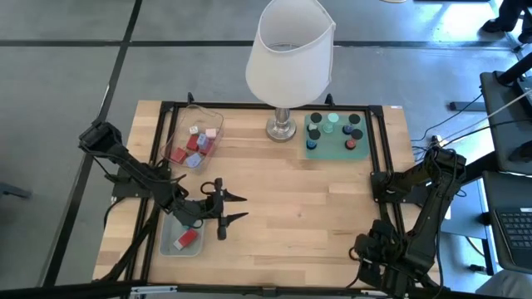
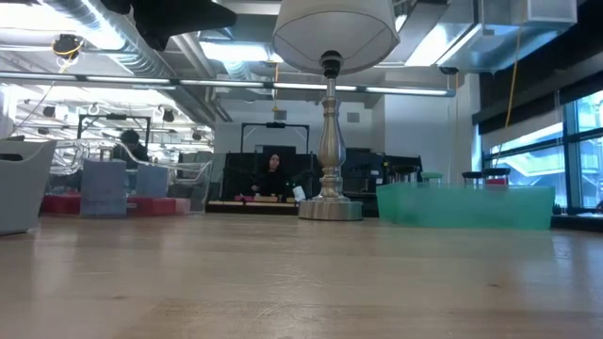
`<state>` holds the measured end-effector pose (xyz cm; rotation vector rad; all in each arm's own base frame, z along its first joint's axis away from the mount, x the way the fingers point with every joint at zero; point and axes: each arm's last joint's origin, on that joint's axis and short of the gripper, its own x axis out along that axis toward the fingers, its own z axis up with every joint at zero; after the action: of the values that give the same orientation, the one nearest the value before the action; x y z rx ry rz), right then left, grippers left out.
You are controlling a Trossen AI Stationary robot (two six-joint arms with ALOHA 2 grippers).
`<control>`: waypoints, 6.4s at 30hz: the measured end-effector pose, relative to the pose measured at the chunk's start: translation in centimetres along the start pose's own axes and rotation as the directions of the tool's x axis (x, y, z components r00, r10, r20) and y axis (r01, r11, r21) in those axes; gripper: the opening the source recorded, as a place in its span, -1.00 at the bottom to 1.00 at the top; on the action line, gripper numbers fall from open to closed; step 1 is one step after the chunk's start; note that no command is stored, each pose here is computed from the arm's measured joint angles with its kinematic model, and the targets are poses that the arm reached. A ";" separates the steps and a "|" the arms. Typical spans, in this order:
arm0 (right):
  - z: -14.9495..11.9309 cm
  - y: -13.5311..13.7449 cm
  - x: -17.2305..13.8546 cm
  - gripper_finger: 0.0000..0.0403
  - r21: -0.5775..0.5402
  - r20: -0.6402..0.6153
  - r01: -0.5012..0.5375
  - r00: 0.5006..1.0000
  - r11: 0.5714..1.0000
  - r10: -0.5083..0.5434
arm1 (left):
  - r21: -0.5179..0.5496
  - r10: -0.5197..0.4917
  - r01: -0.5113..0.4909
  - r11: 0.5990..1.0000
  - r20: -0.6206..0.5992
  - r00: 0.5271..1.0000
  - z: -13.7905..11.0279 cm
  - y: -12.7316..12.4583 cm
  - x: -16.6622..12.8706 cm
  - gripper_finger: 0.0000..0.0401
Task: Pick & Place Office items
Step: Put the yellow hourglass into the green bin, then return to Home Position
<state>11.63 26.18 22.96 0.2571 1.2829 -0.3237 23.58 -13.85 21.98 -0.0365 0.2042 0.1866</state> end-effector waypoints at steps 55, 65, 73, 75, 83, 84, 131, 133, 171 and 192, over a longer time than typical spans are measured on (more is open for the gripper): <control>-1.7 -0.6 2.2 0.43 -0.059 -0.032 0.001 0.999 0.998 -0.003 | 0.017 0.003 -0.003 1.000 -0.017 1.000 -0.2 0.0 0.0 -0.02; -1.7 -0.6 2.2 0.27 -0.065 -0.020 0.001 1.000 0.998 -0.002 | 0.017 0.003 -0.003 1.000 -0.017 1.000 -0.2 0.0 0.0 -0.02; -1.7 -0.6 2.2 0.06 -0.064 -0.016 0.001 1.000 0.998 -0.002 | 0.017 0.004 -0.003 1.000 -0.018 1.000 -0.2 0.0 0.0 -0.02; -1.7 -0.6 2.2 0.06 -0.064 -0.013 0.001 1.000 0.998 -0.002 | 0.017 0.004 -0.003 1.000 -0.018 1.000 -0.2 0.0 0.0 -0.02; -0.7 -0.9 2.3 0.08 -0.035 0.126 0.033 0.992 0.999 -0.028 | 0.017 0.004 -0.004 1.000 -0.018 1.000 -0.2 0.1 0.0 -0.02; -0.3 -1.1 2.4 0.07 -0.011 0.152 0.062 0.987 0.998 -0.060 | 0.017 0.004 -0.003 1.000 -0.018 1.000 -0.2 0.0 0.0 -0.02; 20.2 -26.4 5.7 0.09 0.385 0.077 0.367 0.902 0.847 -0.426 | 0.033 -0.003 0.004 0.999 -0.036 0.999 -0.4 0.1 0.0 -0.02; 20.1 -27.0 6.3 0.09 0.399 0.075 0.361 0.903 0.843 -0.423 | 0.033 -0.003 0.004 0.999 -0.036 0.999 -0.4 0.1 0.0 -0.02; 21.4 -27.1 -2.4 0.43 0.327 0.403 0.246 0.837 0.912 -0.370 | 0.049 0.194 -0.202 0.978 0.137 0.971 3.6 1.3 -4.0 -0.02; 12.7 -23.4 -4.0 0.43 0.306 0.616 0.211 0.700 0.928 -0.362 | -0.010 0.397 -0.403 0.915 0.195 0.897 7.6 6.8 -14.5 -0.02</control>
<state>13.18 0.29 30.03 0.0960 0.5600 -0.7582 9.89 -9.40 32.24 0.0552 0.0170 0.5970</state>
